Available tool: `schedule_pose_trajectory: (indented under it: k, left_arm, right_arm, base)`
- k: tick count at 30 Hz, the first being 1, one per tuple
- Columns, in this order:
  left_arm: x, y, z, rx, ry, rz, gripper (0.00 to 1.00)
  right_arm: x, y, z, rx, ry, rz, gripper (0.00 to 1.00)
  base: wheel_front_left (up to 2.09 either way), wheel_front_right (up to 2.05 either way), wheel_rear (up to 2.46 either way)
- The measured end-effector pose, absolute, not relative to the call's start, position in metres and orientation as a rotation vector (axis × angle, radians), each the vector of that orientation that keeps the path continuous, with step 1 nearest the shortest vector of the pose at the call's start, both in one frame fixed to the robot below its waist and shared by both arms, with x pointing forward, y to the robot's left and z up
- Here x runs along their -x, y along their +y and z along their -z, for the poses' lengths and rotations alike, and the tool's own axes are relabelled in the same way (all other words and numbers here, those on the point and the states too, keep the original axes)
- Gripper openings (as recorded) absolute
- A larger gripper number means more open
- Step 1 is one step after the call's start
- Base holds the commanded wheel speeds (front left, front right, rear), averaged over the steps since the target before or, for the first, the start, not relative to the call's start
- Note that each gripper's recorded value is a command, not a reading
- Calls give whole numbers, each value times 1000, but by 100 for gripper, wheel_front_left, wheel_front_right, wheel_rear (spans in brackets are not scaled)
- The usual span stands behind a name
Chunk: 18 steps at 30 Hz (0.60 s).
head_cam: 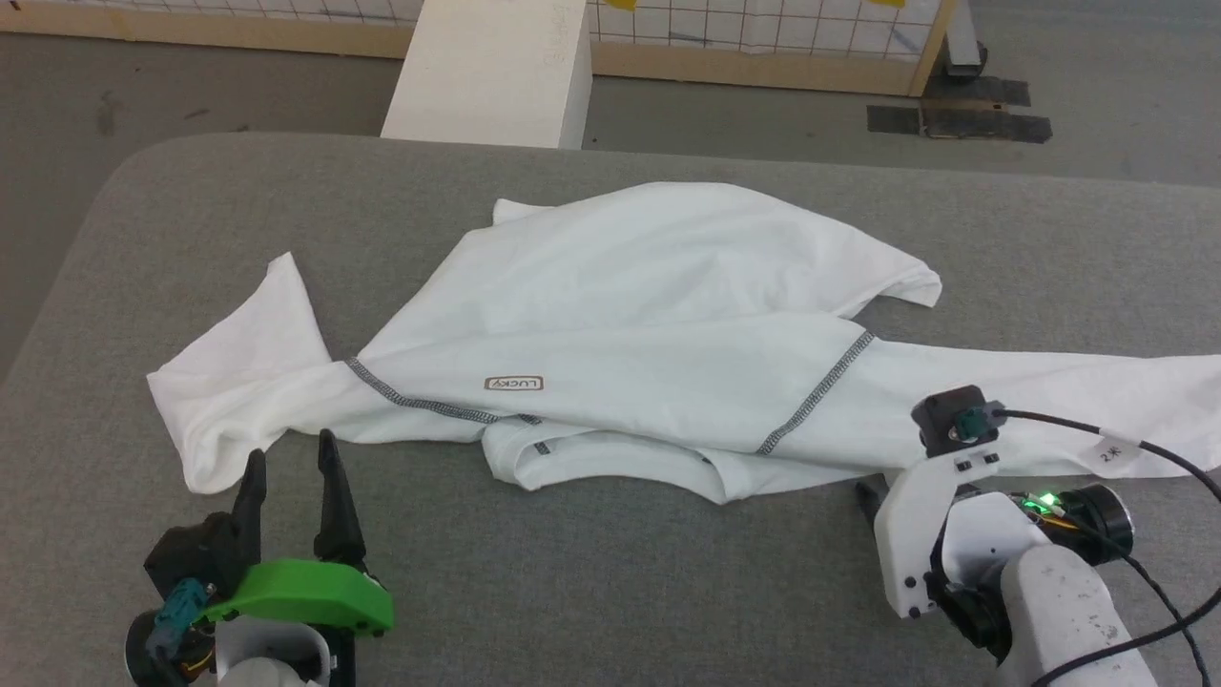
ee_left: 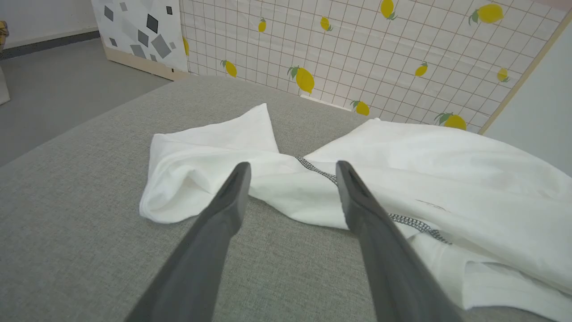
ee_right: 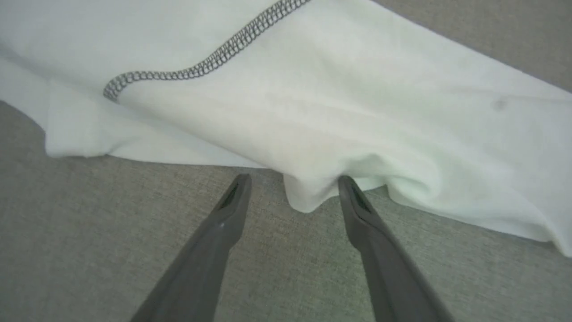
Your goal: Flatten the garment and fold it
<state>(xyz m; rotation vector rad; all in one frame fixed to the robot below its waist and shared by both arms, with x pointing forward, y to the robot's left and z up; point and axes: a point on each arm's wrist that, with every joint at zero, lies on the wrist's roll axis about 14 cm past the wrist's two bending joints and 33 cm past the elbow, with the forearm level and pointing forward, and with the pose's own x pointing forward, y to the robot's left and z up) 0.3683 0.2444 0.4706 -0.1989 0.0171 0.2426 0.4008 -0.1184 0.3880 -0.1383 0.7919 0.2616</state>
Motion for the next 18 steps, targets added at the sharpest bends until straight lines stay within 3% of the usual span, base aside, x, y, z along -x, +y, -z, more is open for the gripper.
schedule_pose_trajectory:
  k: [1, 2, 3, 4, 10, 18]
  left_arm:
    - [-368, 246, -471, 198, 17, -247, 100]
    - [-368, 247, -471, 198, 16, -250, 100]
    - [-367, 248, -471, 197, 15, -255, 100]
    - [-367, 249, -471, 197, 15, -259, 100]
    - [-366, 250, -473, 200, 9, -261, 100]
    - [-369, 244, -477, 207, -2, -243, 100]
  right_arm:
    - [-400, -118, -383, 143, 807, -264, 100]
    - [-400, -118, -380, 140, 815, -264, 66]
    - [-402, -117, -379, 138, 816, -265, 22]
    - [-406, -115, -381, 125, 799, -268, 0]
    - [-410, -130, -393, 72, 748, -231, 0]
    - [-387, -248, -417, 104, 770, 22, 0]
  base:
    - [0, 0, 0]
    - [0, 0, 0]
    - [0, 0, 0]
    - [0, 0, 0]
    - [0, 0, 0]
    - [0, 0, 0]
